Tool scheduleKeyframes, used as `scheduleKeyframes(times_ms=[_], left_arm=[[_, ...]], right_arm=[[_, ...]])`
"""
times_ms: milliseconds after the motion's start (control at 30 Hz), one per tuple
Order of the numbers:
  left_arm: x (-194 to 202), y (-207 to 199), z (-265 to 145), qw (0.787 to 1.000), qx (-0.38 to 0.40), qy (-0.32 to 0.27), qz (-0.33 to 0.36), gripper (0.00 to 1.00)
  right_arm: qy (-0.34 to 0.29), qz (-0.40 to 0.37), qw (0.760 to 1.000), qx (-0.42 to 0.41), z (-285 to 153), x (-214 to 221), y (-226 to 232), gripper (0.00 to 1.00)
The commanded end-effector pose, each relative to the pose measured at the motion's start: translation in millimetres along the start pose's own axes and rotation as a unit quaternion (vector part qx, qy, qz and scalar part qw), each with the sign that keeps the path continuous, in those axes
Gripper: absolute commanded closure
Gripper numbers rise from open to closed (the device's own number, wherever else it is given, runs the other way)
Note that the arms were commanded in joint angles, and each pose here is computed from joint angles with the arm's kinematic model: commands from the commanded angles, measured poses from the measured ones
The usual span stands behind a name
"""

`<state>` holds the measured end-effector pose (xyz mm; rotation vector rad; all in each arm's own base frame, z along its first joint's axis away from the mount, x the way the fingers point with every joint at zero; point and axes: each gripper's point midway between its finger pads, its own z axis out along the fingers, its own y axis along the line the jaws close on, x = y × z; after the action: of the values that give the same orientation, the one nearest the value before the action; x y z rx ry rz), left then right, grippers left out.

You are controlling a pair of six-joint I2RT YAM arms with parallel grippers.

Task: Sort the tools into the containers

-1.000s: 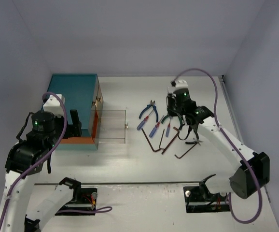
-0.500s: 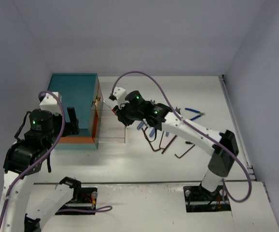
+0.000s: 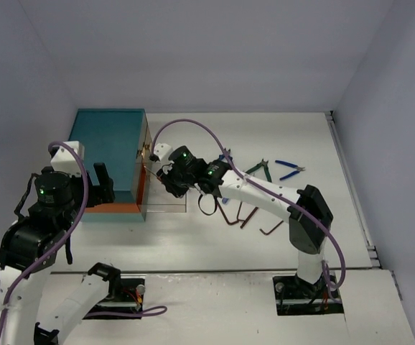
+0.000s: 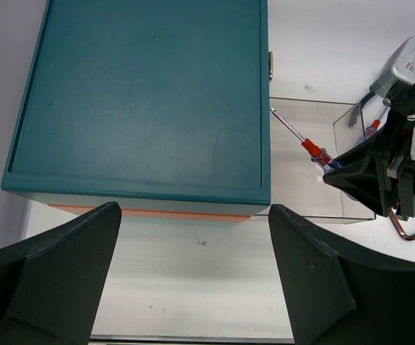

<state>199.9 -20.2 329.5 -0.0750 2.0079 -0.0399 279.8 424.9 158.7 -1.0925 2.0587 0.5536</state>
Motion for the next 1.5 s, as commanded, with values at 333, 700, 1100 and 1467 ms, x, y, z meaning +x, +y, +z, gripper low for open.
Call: scheduleKeyframes(times_ms=[333, 700, 1100, 1467], left_arm=[[-8, -3, 3, 1.000, 0.000, -0.013, -0.014, 0.19], [-10, -8, 0, 1.000, 0.017, -0.015, -0.016, 0.19], [-3, -12, 3, 1.000, 0.026, -0.004, -0.013, 0.19], [4, -11, 5, 1.000, 0.025, 0.004, -0.011, 0.19]], right_arm=[[-0.073, 0.047, 0.995, 0.046, -20, -44, -17, 0.50], [-0.125, 0.212, 0.926, 0.288, -129, -7, -156, 0.50], [-0.023, 0.369, 0.863, 0.345, -78, 109, -175, 0.48], [0.031, 0.435, 0.818, 0.375, -28, 159, -178, 0.57]])
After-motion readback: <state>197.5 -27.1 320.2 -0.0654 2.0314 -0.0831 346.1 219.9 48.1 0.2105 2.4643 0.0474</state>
